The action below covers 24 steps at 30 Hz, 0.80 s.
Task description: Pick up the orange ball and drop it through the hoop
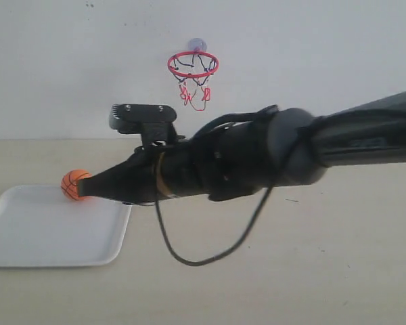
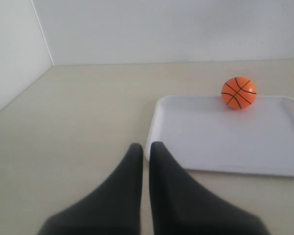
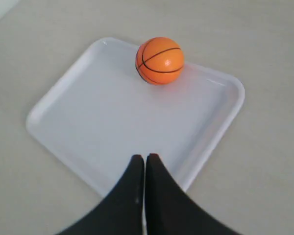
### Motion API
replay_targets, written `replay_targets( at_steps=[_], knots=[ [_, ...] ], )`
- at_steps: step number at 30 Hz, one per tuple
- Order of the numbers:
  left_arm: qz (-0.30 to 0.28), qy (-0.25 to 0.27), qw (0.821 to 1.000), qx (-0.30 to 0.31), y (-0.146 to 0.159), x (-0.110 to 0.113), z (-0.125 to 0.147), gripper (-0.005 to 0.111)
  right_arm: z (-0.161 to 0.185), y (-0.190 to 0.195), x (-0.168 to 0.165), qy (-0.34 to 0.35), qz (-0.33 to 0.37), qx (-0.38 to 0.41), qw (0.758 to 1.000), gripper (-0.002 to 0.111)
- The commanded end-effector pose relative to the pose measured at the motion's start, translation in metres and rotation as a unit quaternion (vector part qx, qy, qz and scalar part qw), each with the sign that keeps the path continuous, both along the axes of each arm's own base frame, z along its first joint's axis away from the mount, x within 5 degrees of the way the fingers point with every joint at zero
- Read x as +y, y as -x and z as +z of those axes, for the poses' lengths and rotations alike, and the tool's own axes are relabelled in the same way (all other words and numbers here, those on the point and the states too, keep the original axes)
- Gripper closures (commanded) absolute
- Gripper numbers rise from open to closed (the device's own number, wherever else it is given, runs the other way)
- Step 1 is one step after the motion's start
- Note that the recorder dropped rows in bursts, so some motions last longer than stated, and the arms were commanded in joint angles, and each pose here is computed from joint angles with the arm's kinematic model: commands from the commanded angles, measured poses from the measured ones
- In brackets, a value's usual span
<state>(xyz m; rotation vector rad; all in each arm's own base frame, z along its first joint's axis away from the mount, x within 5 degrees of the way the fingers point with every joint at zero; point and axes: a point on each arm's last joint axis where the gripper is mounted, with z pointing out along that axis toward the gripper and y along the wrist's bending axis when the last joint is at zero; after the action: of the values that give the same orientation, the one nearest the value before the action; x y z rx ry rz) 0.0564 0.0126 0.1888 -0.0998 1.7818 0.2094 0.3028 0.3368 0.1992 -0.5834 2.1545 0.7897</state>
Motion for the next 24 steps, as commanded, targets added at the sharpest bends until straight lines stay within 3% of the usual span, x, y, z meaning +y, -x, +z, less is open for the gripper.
replay_targets(
  at_steps=[1,5,11,24],
  knots=[
    [0.001,0.005,1.000,0.000,0.000,0.000,-0.001,0.103,0.029,0.026,-0.054,0.025,-0.029,-0.026,0.999,0.108],
    [0.001,0.005,1.000,0.000,0.000,0.000,-0.001,0.103,0.045,0.054,-0.108,0.036,-0.074,-0.038,0.996,0.108],
    [0.001,0.005,1.000,0.000,0.000,0.000,-0.001,0.103,0.065,0.117,-0.174,0.013,-0.083,-0.073,0.994,0.108],
    [0.001,0.005,1.000,0.000,0.000,0.000,-0.001,0.103,0.079,0.187,-0.257,-0.042,-0.168,-0.185,0.967,0.108]
  ],
)
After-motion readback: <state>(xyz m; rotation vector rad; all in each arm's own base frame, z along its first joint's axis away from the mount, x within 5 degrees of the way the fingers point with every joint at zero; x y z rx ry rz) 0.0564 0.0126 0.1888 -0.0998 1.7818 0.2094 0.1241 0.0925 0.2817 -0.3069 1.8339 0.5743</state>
